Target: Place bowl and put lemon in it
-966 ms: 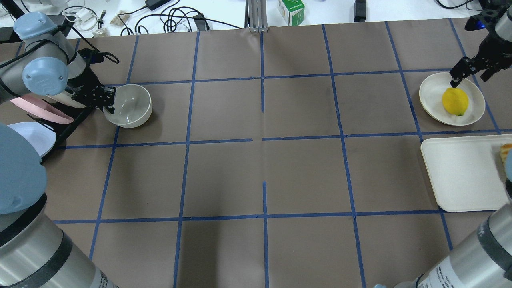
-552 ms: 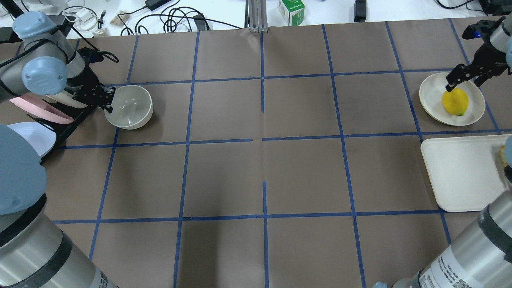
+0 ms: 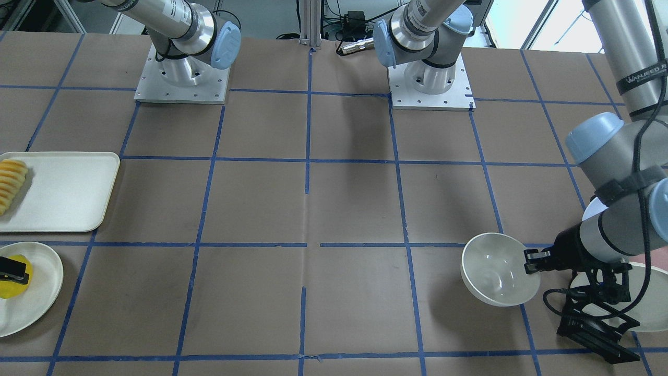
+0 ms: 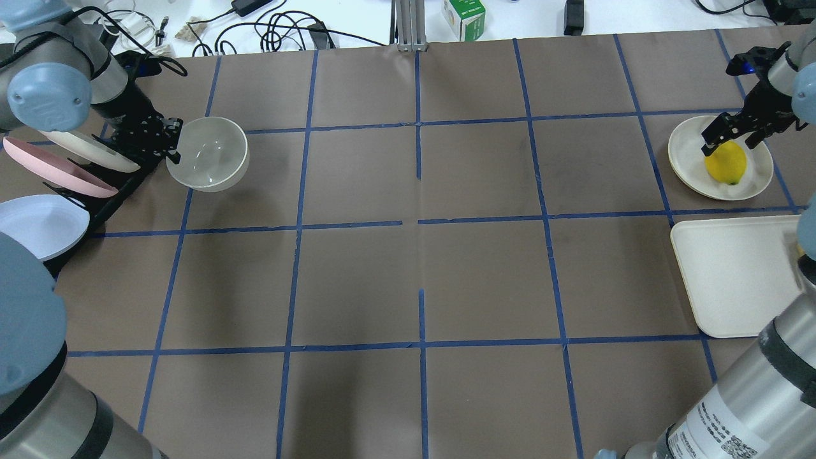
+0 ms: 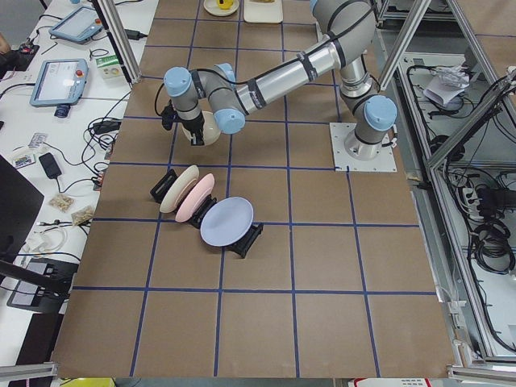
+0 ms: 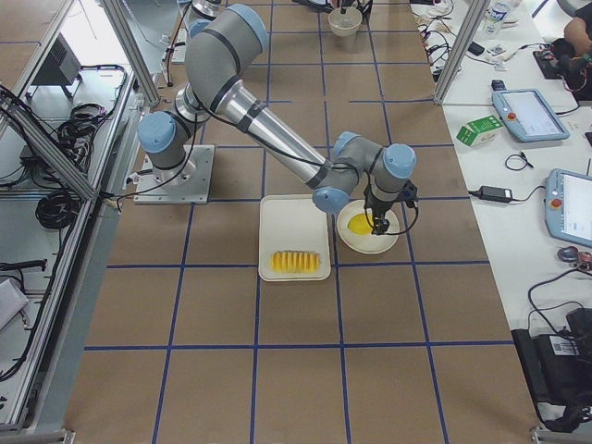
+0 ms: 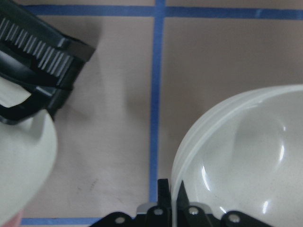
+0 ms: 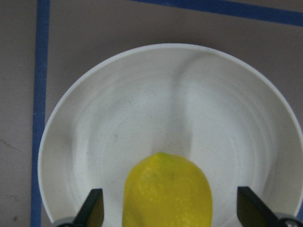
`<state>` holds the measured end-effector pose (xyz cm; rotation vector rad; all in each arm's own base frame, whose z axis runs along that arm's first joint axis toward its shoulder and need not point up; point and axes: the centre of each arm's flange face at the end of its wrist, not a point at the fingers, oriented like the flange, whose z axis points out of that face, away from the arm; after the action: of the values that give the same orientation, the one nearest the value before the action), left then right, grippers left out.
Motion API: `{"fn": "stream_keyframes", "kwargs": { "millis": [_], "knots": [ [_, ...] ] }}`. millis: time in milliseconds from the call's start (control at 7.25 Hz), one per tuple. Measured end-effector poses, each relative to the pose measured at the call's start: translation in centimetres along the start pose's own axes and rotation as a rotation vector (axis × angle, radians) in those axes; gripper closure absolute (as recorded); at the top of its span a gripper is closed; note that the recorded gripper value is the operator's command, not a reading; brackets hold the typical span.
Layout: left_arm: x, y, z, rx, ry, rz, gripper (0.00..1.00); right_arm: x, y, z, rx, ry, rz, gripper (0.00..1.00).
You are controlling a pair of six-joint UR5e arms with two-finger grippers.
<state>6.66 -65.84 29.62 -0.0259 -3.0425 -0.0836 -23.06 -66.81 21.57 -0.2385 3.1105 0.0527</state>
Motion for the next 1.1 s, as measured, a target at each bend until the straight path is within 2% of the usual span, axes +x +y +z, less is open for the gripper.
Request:
{"fn": "stream_keyframes", "kwargs": {
  "millis": [138, 276, 414, 552, 828, 1103],
  "knots": [
    [4.0, 0.4, -1.0, 0.007, 0.027, 0.044, 1.00, 0.0, 0.1, 0.4, -0.008, -0.005, 0.011, 0.18],
    [8.7, 0.7, -1.2, 0.009, 0.048, 0.072, 1.00, -0.1, 0.1, 0.6, -0.013, -0.009, 0.019, 0.54],
    [14.4, 0.9, -0.5, 0.000, 0.073, 0.048, 1.00, -0.1, 0.1, 0.7, -0.016, -0.011, 0.023, 0.89],
    [19.9, 1.2, 0.6, 0.004, 0.084, 0.001, 1.00, -0.1, 0.2, 0.7, -0.020, -0.010, 0.025, 1.00],
    [28.6, 2.3, 4.1, 0.022, 0.085, -0.057, 1.00, -0.1, 0.3, 0.1, -0.034, -0.010, 0.032, 1.00],
    [33.1, 5.0, 8.1, 0.004, 0.046, -0.055, 1.00, -0.4, 0.8, -3.0, -0.039, 0.004, 0.039, 1.00]
  ]
}}
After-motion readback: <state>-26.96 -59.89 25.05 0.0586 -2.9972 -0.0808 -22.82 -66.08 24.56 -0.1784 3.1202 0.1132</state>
